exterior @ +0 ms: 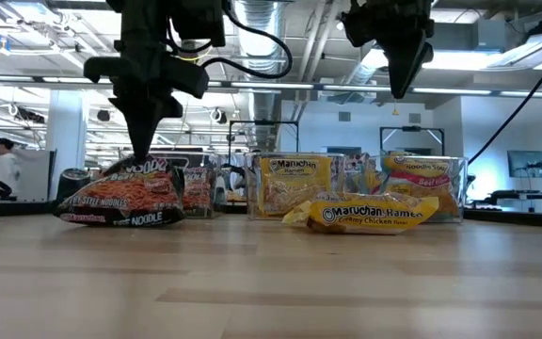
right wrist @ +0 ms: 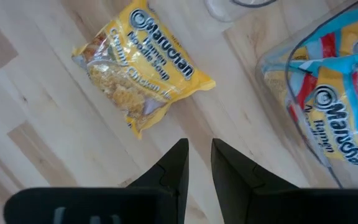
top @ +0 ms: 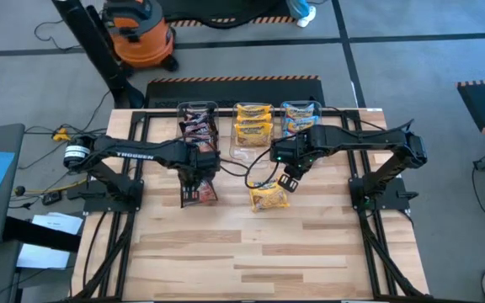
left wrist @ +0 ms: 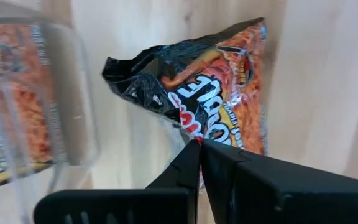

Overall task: Sort Maruchan noodles
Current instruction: Put the black noodle pack into the left transparent bin

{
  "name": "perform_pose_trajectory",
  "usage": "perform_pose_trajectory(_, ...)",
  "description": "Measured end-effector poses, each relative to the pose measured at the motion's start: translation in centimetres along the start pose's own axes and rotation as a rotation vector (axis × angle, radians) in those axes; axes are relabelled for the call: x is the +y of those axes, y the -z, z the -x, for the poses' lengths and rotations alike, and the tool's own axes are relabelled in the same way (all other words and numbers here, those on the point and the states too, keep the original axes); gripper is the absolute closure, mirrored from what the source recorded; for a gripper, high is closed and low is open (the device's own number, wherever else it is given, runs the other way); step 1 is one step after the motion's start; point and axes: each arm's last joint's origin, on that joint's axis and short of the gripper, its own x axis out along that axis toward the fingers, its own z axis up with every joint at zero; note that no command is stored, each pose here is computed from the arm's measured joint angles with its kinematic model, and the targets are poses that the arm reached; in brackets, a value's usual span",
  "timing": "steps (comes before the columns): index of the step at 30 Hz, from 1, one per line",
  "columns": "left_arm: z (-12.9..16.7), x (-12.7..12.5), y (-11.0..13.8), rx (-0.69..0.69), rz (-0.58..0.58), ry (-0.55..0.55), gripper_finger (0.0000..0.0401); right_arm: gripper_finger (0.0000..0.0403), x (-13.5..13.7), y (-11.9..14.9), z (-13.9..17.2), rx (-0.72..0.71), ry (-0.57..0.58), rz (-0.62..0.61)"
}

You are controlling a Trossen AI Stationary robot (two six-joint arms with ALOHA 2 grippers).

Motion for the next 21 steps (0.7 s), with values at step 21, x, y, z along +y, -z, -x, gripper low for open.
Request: perform_pose_trajectory(21, -0.2, 2.7, 0.7, 0.035, 0.146, 0.127, 0.0390, 0.0310, 0.0, 0.0, 0.0, -0.009, 0.013, -0.078)
